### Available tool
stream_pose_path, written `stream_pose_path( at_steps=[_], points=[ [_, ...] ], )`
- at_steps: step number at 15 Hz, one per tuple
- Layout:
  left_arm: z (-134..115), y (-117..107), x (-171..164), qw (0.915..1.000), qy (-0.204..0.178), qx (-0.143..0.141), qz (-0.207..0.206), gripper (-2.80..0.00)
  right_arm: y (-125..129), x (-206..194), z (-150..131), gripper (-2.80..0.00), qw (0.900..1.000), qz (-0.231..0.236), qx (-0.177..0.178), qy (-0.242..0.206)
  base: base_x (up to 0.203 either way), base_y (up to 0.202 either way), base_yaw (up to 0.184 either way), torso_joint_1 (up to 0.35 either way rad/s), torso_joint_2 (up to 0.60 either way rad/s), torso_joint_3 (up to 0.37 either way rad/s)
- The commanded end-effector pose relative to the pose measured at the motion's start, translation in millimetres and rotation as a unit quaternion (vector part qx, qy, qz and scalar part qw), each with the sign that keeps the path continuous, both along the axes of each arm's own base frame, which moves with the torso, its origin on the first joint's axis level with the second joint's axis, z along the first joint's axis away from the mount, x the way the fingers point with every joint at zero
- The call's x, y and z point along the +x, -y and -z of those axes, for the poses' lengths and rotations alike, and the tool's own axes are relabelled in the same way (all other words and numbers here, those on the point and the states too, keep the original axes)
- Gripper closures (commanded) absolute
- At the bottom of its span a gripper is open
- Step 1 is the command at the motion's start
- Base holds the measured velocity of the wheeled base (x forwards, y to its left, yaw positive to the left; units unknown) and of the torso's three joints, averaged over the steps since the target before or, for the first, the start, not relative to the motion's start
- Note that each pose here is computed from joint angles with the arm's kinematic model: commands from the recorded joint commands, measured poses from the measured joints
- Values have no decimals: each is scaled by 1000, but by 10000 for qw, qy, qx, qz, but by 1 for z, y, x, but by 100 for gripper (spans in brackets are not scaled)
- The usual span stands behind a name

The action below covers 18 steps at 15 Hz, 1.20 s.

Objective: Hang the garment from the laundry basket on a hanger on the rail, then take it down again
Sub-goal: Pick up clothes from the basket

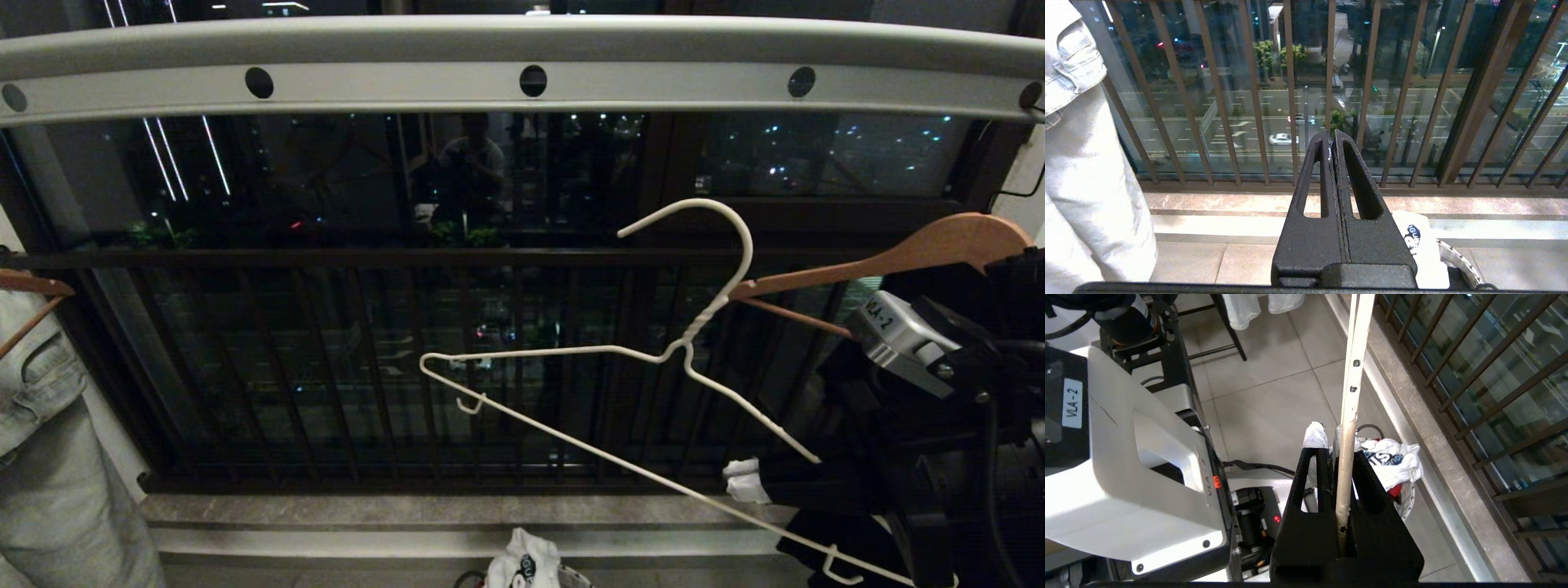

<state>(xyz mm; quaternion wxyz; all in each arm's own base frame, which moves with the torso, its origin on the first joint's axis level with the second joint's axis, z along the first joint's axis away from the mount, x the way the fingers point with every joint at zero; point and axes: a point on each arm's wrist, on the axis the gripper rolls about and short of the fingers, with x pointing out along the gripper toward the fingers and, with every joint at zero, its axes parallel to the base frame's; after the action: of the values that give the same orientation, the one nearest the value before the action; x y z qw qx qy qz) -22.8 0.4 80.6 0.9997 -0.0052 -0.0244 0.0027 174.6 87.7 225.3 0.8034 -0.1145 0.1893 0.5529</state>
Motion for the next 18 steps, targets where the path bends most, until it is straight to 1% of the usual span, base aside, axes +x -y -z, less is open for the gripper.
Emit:
stream_pose_path(
  at_steps=[1, 5, 10, 18],
  points=[
    [4, 0, 1, 10000, -75, -3, -2, 0, 1, -2, 0, 0, 10000, -19, 28, 63, 0, 0, 0, -70, 77, 62],
    [4, 0, 1, 10000, -75, -3, -2, 0, 0, 0, 3, 0, 9997, -6, 84, 223, 0, 0, 0, -82, 188, 97],
    [4, 0, 1, 10000, -75, -3, -2, 0, 1, 0, 3, 0, 9997, 3, 83, 221, 0, 0, 0, -106, 230, 124],
    [4, 0, 1, 10000, -75, -3, -2, 0, 1, -2, 4, 0, 9997, -18, 78, 249, 0, 0, 0, -145, 308, 164]
  ],
)
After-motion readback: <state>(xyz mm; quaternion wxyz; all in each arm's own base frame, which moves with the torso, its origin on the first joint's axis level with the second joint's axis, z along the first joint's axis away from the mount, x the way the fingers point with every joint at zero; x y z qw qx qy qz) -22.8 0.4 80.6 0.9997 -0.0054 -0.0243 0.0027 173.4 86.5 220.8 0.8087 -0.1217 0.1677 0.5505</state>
